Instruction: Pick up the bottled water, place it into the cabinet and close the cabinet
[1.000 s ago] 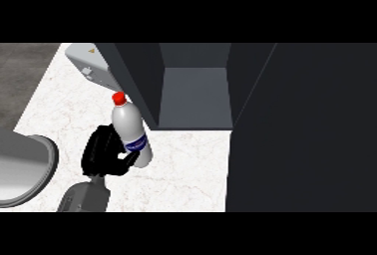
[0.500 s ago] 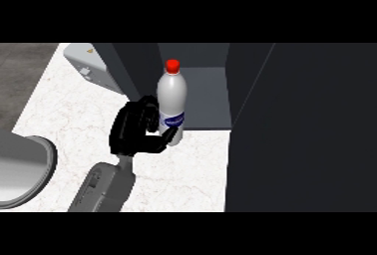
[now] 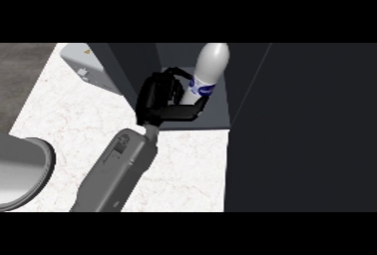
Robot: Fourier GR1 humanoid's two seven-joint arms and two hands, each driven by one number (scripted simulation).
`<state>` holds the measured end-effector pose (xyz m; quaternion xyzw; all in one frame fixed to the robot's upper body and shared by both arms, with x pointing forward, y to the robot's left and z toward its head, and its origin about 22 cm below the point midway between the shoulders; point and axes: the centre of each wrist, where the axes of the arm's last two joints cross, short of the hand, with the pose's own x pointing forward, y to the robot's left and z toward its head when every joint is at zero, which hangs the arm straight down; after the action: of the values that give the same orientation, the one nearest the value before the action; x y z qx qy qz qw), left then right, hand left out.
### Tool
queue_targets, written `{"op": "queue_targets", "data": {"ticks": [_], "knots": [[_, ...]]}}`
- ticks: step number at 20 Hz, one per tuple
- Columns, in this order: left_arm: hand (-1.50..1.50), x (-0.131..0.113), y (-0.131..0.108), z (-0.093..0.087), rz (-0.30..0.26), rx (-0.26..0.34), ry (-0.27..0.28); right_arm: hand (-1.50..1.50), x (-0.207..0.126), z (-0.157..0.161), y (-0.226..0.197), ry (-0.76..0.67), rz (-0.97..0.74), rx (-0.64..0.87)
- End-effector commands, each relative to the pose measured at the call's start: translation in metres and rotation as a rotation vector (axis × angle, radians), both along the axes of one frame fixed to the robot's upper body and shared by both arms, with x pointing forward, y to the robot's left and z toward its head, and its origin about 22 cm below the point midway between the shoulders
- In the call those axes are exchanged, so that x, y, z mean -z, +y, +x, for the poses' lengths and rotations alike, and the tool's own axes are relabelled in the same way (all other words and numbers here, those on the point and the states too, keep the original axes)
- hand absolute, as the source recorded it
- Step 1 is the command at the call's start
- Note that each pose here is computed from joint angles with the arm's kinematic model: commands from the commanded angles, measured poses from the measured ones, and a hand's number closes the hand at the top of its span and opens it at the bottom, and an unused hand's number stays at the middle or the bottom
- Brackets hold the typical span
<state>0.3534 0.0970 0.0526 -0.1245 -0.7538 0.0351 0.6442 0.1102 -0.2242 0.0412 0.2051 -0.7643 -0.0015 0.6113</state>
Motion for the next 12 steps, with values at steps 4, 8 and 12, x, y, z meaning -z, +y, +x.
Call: {"op": "queue_targets", "data": {"ticks": [4,8,12], "knots": [[1.5,-0.018,-0.021,0.039,0.116,-0.072,-0.013,-1.5,-0.017,-0.001,-0.004,-0.013,0.005,-0.013],[1.5,-0.023,-0.027,0.06,0.179,-0.14,-0.024,-1.5,0.003,0.01,0.001,0.004,0.011,-0.018],[1.5,-0.02,-0.012,0.075,0.22,-0.175,-0.021,-1.5,0.013,0.002,-0.005,-0.006,0.023,-0.016]]}}
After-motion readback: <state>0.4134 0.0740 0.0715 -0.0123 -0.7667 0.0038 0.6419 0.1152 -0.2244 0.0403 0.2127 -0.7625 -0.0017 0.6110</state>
